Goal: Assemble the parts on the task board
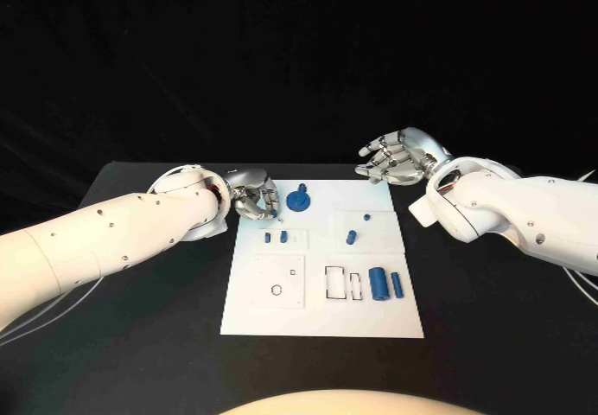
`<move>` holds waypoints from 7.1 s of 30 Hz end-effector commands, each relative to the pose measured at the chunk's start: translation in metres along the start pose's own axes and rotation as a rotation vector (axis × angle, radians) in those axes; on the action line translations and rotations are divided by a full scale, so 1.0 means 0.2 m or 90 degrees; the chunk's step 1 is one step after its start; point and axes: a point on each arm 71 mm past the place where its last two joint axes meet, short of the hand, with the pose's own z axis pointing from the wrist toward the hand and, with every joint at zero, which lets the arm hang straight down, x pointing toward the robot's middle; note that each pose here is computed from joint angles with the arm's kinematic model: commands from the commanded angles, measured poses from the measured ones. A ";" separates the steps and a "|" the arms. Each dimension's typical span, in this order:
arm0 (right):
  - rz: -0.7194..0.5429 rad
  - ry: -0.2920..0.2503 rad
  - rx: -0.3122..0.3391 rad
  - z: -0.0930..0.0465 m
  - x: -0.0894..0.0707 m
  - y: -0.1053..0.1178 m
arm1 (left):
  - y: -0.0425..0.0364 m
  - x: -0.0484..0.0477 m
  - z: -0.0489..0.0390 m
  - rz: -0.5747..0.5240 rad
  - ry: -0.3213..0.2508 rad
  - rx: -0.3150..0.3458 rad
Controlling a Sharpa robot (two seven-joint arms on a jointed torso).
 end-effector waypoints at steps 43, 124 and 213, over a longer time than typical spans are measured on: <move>0.000 0.002 -0.002 0.00 0.01 0.00 | -0.040 0.033 0.032 -0.003 0.020 0.008; 0.000 0.004 -0.001 0.00 0.01 0.00 | -0.031 0.054 0.040 -0.008 0.034 -0.001; -0.521 0.185 -0.052 -0.01 0.31 -0.18 | 0.250 -0.185 -0.392 -0.598 -0.228 0.035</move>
